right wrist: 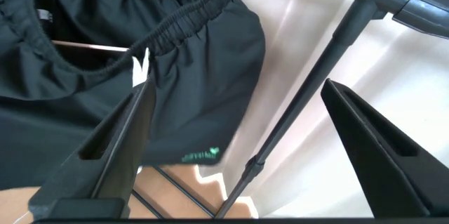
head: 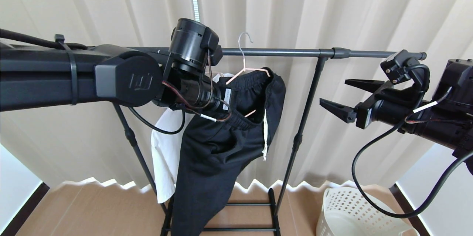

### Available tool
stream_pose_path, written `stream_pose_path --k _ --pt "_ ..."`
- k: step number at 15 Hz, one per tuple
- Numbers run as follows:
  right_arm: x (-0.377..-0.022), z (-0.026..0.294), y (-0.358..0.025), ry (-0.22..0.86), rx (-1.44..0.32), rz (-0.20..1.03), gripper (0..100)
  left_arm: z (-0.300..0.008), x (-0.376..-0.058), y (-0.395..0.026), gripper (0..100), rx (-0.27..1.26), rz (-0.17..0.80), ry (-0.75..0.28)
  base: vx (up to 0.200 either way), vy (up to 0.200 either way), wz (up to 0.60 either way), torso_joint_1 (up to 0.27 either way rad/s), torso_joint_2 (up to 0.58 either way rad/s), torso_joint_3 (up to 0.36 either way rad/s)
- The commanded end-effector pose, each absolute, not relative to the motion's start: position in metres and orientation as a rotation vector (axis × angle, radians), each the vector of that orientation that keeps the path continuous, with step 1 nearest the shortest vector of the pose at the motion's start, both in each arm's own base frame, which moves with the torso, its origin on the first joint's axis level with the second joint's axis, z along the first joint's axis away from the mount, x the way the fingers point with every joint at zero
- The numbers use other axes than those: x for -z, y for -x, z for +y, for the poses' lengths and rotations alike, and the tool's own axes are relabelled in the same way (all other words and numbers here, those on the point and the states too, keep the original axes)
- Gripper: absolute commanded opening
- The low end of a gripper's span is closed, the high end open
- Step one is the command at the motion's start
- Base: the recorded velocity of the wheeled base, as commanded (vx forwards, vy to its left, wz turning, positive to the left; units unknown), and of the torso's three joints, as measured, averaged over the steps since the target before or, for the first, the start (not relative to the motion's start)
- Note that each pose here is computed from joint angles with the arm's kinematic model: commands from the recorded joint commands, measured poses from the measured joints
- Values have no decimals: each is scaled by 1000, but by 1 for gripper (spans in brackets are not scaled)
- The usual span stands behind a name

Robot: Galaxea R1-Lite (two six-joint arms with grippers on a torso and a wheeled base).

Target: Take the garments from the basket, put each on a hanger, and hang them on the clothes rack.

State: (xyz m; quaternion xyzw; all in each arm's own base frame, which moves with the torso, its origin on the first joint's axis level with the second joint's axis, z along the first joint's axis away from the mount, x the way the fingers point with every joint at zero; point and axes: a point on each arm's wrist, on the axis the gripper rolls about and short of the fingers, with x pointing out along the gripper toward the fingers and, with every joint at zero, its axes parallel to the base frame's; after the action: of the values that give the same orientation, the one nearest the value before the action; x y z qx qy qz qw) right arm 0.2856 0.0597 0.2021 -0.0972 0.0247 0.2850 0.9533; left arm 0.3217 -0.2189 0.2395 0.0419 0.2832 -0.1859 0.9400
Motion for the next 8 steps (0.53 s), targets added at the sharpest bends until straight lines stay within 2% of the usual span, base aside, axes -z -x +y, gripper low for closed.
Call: stream_pose_path --k 1,8 --pt "-202 60 -286 198 -580 51 100 -227 -232 -337 0 358 576 -83 0 0 0 0 0 0" --pt "-197 60 -289 198 -580 64 100 -224 -216 -374 0 284 571 -59 0 0 0 0 0 0"
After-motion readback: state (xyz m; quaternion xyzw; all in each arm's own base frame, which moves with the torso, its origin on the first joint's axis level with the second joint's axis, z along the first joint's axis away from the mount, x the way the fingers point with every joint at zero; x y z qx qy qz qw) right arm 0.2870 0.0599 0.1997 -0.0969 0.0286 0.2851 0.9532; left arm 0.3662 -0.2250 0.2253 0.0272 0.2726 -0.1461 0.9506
